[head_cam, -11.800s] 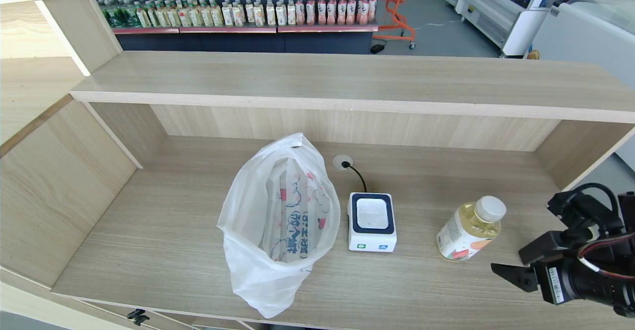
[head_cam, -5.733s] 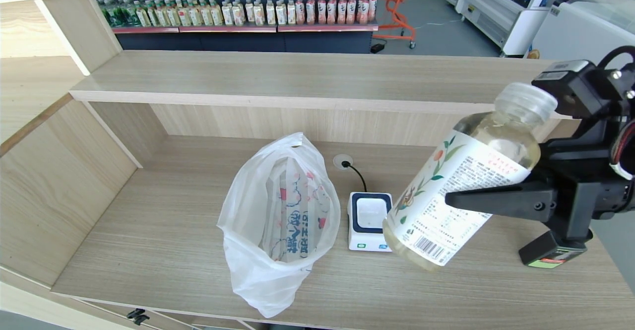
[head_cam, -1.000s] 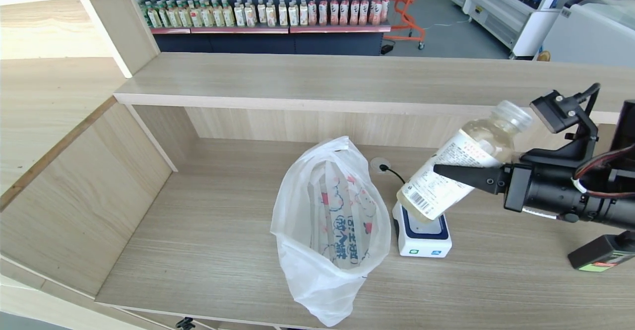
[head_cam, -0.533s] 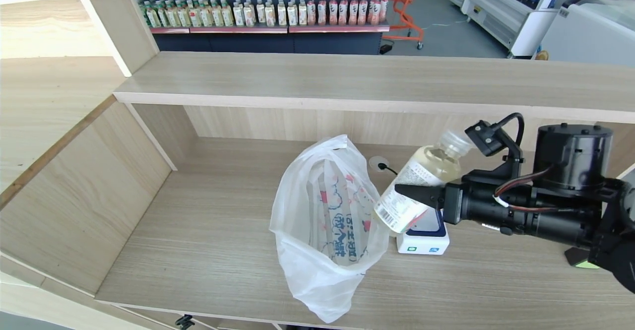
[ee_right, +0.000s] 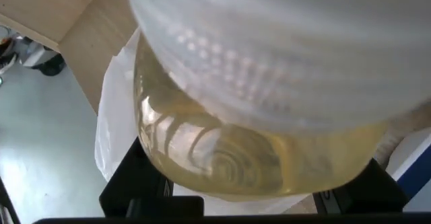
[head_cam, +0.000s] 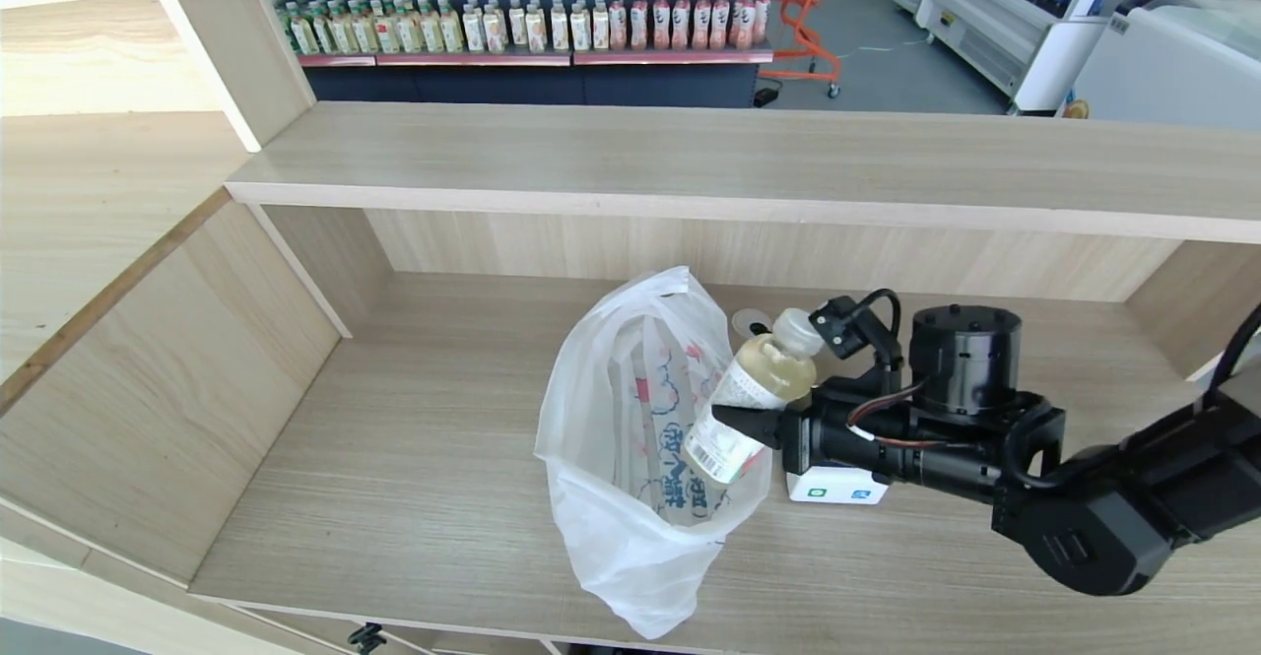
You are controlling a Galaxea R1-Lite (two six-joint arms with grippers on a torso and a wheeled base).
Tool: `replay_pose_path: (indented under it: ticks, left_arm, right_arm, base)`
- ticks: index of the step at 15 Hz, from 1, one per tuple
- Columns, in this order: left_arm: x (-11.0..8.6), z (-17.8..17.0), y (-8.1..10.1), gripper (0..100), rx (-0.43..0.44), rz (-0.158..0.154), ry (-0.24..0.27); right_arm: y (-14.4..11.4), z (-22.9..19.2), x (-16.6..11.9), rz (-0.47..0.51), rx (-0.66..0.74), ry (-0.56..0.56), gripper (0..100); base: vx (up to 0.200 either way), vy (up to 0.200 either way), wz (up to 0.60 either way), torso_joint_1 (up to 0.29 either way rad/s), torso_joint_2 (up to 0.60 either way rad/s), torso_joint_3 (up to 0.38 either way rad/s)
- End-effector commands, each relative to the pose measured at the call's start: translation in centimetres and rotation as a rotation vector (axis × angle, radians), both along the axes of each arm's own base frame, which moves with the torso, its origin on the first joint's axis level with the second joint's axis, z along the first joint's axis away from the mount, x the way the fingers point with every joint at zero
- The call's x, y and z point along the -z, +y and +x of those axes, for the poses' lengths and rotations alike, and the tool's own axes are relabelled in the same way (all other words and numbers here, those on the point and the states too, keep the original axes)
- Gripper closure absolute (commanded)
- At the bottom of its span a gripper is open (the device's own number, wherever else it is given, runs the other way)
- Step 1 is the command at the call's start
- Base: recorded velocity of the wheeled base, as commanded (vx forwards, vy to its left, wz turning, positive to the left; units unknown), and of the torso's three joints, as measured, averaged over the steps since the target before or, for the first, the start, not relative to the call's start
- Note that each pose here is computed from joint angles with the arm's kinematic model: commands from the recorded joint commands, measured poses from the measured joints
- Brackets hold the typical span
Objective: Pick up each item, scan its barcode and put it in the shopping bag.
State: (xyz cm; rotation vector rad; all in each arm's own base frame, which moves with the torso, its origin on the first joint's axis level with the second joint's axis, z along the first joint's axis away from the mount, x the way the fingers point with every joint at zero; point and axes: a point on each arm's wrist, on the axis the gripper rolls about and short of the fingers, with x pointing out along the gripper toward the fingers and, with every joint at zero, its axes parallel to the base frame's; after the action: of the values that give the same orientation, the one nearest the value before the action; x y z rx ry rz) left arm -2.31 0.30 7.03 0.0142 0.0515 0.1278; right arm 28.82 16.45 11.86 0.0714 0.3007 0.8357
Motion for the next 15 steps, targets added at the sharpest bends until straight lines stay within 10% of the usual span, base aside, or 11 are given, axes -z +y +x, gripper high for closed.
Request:
replay_pose_path:
  ticks: [1,14,15]
  left_arm:
    - [0.0,0.0,0.0,0,-0.001,0.000,0.000]
    - [0.0,0.0,0.0,0,-0.001,0.000,0.000]
    - [0.0,0.0,0.0,0,-0.001,0.000,0.001]
  right_arm:
    - [1.7,0.8,3.1,-0.046,-0.040,0.019,100]
    - [4.3,4.7,7.7,-0.182,-0.111,-0.288,100]
    - [4.3,4.7,7.4,-0.174,-0.108,-0.293,0]
  base:
    - [0.000,0.000,0.00,0.000,0.00,0.000]
    - [0.000,0.000,0.00,0.000,0.00,0.000]
    - [0.000,0.000,0.00,0.000,0.00,0.000]
